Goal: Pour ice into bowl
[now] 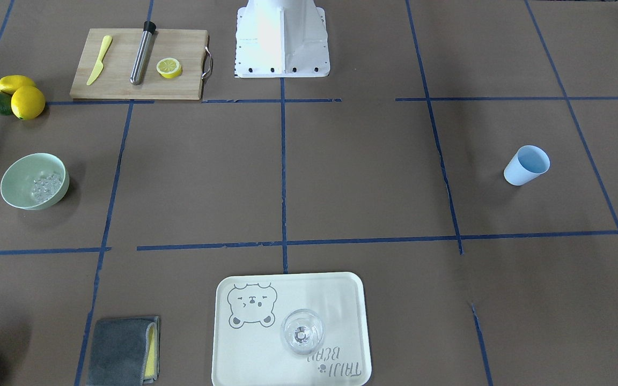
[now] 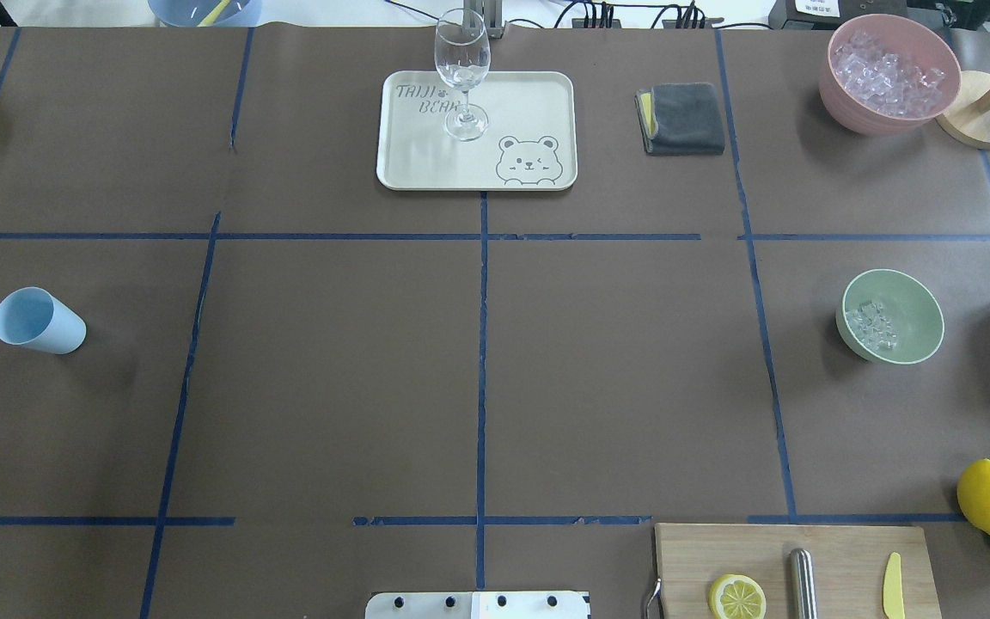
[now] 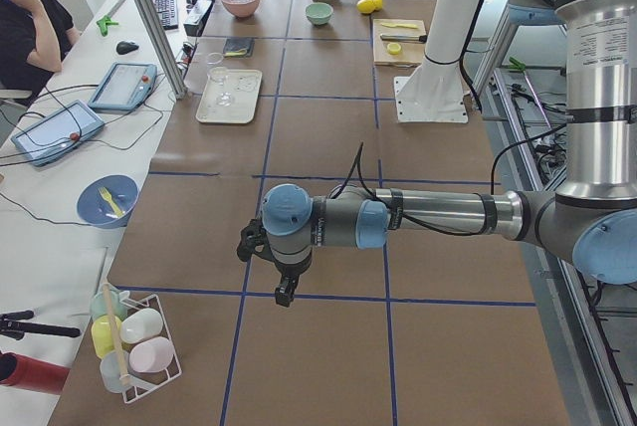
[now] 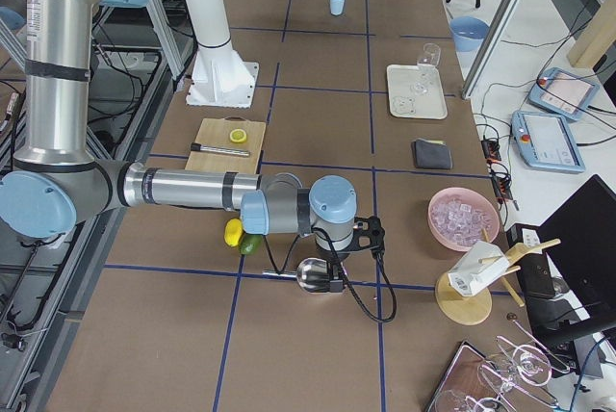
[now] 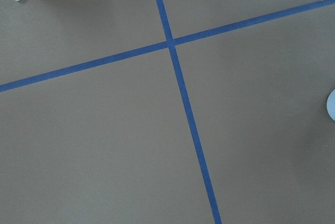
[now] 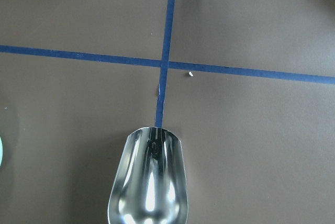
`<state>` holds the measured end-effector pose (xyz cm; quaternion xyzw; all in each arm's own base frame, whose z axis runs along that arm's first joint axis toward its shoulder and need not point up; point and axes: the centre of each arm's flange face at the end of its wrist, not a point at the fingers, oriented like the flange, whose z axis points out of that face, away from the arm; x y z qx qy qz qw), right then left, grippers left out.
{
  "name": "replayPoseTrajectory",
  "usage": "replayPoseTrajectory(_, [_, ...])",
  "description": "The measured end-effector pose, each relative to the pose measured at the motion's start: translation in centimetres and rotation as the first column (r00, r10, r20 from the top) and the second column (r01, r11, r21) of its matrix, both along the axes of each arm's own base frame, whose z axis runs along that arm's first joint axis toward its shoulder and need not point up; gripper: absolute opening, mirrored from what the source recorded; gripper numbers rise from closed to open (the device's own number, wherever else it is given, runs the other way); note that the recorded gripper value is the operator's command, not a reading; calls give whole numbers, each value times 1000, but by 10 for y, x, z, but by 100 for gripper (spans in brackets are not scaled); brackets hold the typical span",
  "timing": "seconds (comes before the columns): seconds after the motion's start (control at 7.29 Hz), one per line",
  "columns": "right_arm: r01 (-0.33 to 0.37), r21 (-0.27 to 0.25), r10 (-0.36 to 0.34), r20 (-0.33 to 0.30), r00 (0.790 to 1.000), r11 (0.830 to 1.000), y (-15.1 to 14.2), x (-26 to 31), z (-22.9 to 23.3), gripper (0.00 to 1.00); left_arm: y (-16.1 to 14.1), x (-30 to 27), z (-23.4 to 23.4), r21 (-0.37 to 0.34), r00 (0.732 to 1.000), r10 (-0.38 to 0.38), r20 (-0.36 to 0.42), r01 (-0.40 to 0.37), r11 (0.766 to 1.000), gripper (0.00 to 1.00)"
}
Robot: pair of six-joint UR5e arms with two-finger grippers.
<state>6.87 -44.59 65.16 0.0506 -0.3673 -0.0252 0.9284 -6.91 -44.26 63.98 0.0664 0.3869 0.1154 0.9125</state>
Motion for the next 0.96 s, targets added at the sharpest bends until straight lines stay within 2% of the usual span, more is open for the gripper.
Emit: replayPoseTrajectory(0.96, [13,4,-13,0,1000,1000,-1,-6,-1,100,0,0,-2,4,1000,0,-1,0,1000,100])
